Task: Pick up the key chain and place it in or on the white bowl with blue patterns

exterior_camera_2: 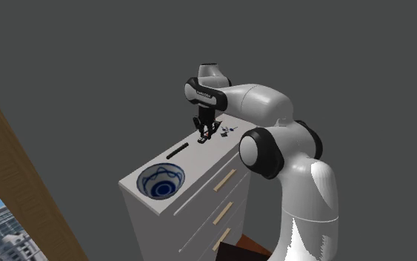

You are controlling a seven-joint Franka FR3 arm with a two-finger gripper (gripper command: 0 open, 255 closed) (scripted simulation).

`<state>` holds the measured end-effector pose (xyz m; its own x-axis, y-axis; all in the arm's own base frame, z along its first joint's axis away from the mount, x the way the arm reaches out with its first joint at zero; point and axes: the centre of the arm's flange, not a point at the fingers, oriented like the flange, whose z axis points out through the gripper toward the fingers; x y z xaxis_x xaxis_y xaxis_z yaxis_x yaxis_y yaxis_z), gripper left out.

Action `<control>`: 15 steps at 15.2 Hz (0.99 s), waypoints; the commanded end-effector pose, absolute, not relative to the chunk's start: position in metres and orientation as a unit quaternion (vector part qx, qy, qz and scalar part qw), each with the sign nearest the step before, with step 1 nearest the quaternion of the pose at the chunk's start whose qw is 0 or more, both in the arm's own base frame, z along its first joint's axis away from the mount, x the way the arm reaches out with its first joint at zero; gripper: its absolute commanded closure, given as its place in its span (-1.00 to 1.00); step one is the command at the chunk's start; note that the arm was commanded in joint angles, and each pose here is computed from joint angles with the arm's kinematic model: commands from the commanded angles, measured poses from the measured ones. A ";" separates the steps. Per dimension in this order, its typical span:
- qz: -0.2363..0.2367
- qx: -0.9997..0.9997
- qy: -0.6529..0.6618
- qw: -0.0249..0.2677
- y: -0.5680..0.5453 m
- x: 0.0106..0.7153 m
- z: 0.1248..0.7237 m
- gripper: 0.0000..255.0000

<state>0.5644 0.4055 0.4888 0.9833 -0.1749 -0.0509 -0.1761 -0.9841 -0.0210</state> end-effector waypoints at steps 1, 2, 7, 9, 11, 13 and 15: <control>0.025 -0.996 0.088 0.013 0.405 0.564 0.500 1.00; 0.025 -0.996 0.088 0.013 0.405 0.564 0.505 1.00; 0.025 -0.996 0.088 0.013 0.405 0.564 0.531 1.00; 0.025 -0.996 0.088 0.013 0.405 0.564 0.542 1.00; 0.025 -0.996 0.088 0.013 0.405 0.564 0.553 1.00; 0.025 -0.996 0.088 0.013 0.405 0.564 0.563 1.00; 0.025 -0.996 0.088 0.013 0.405 0.564 0.574 1.00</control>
<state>0.5641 0.4050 0.5692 0.9833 -0.1747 -0.0507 -0.1760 -0.9842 -0.0213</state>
